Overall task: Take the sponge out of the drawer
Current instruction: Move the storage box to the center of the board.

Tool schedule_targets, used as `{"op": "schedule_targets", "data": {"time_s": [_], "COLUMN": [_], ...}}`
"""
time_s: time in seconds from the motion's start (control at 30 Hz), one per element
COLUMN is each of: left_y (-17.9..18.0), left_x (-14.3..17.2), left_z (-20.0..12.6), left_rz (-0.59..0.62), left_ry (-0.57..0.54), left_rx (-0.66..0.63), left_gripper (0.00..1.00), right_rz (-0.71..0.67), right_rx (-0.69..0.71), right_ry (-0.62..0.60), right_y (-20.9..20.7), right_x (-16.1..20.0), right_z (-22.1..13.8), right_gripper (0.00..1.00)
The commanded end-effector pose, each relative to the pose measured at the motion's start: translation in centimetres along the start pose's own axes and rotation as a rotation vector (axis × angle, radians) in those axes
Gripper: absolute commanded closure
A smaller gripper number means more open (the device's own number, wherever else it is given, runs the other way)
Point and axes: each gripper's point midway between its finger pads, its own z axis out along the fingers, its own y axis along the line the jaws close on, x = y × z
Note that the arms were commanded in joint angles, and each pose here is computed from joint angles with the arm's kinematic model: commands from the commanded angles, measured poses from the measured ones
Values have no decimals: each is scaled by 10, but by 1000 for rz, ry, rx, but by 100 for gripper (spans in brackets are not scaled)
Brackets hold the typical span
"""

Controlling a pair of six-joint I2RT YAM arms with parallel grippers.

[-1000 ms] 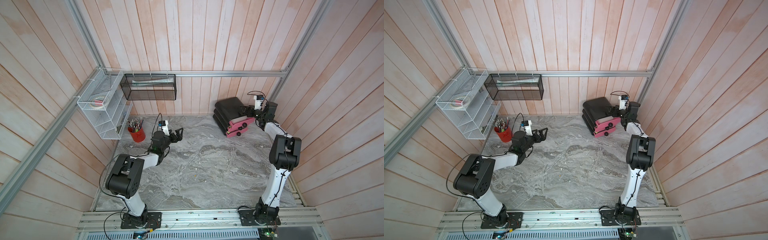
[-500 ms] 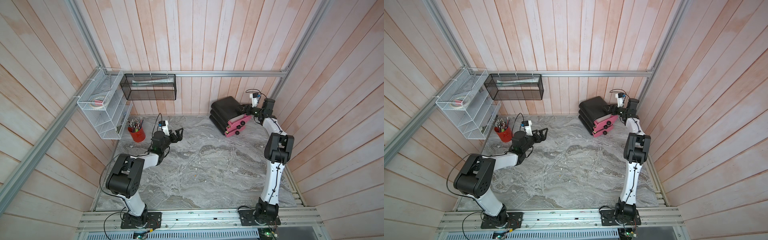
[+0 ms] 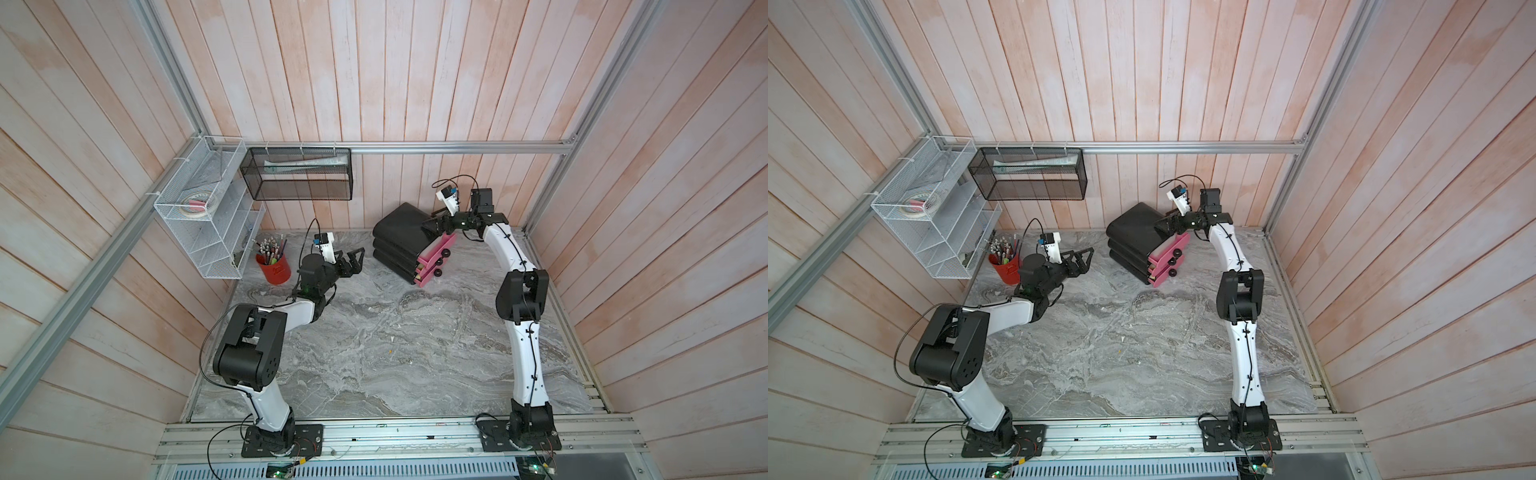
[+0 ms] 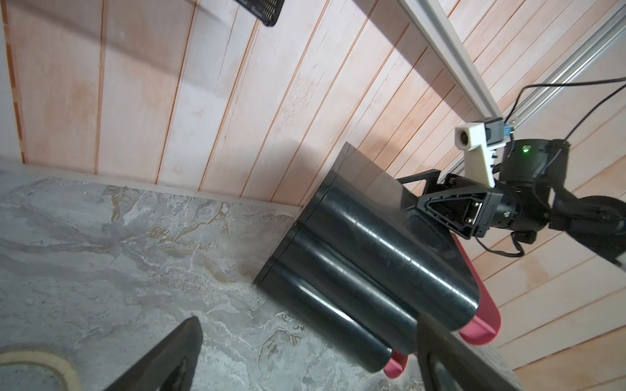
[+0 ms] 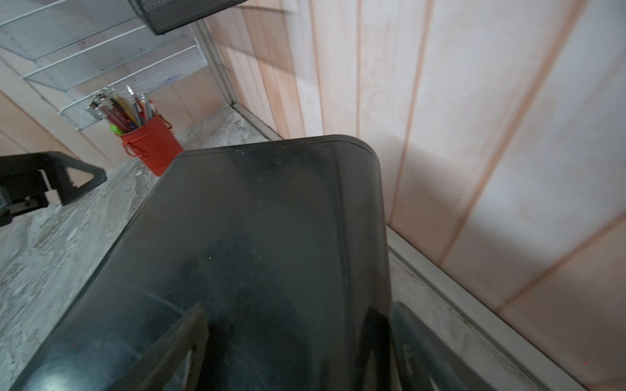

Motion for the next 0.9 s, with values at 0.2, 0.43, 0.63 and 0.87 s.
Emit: {"op": "schedule_targets", "data": {"time_s": [0.2, 0.43, 0.63, 0.87], "left_y": [0, -1, 11, 40], "left_x": [-25, -22, -31, -54], "left_z": [1, 4, 2, 20], "left_rz": [8, 6, 10, 9], "left_ry": [63, 89, 61, 48], "left_rx": [124, 140, 96, 21], "left_gripper": [0, 0, 0, 0], "right_rz": [61, 70, 206, 452], "right_rx": [-107, 104, 424, 761], "right_ry": [403, 95, -298, -279], "right_y": [71, 45, 13, -8], "right_x": [120, 12, -47, 28], "right_z": [51, -13, -115, -159], "right_gripper": [22, 13, 8, 8]}}
